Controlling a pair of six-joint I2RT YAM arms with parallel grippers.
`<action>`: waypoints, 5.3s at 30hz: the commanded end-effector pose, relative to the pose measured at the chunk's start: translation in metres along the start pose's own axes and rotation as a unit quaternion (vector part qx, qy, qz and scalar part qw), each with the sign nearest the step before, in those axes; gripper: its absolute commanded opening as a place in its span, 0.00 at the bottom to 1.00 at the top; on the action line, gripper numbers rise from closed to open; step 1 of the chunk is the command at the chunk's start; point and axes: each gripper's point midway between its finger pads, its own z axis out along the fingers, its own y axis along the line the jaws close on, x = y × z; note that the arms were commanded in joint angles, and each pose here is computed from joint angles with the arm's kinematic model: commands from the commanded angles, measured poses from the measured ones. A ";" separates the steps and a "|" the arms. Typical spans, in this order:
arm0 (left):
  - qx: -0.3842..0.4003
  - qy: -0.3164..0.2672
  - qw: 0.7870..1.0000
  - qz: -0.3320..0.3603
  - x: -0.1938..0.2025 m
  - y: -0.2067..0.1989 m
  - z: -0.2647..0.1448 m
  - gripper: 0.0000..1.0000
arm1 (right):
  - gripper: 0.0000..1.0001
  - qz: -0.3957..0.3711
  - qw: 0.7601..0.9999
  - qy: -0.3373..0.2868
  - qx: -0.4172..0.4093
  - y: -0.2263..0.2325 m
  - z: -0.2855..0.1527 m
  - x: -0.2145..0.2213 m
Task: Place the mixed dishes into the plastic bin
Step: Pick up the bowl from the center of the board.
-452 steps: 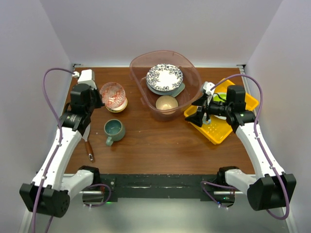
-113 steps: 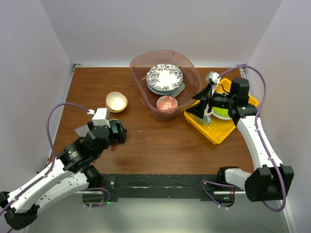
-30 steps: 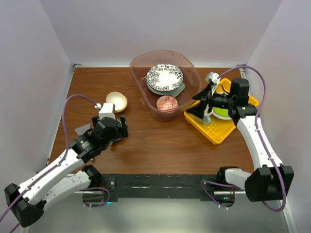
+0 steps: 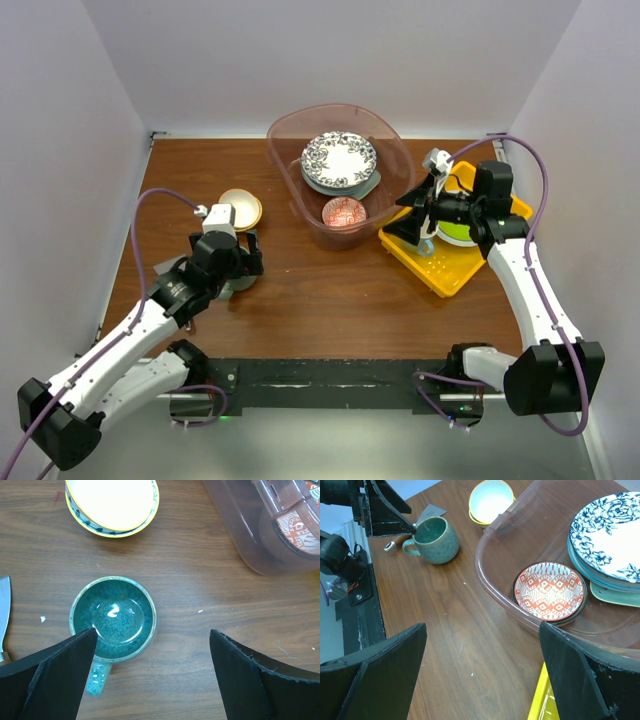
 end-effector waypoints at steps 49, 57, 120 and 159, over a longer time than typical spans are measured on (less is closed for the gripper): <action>0.017 0.004 0.999 -0.035 -0.016 0.008 0.043 1.00 | 0.98 -0.021 1.000 -0.010 -0.012 0.005 -0.002 -0.011; 0.013 0.005 0.999 -0.035 -0.016 0.010 0.042 1.00 | 0.98 -0.022 1.000 -0.010 -0.013 0.005 -0.002 -0.011; -0.042 -0.005 0.998 -0.038 -0.053 0.039 0.079 0.94 | 0.98 -0.023 1.000 -0.011 -0.014 0.006 -0.003 -0.012; -0.121 0.043 0.991 -0.029 -0.086 0.088 0.159 0.00 | 0.98 -0.023 0.999 -0.013 -0.019 0.009 -0.003 -0.013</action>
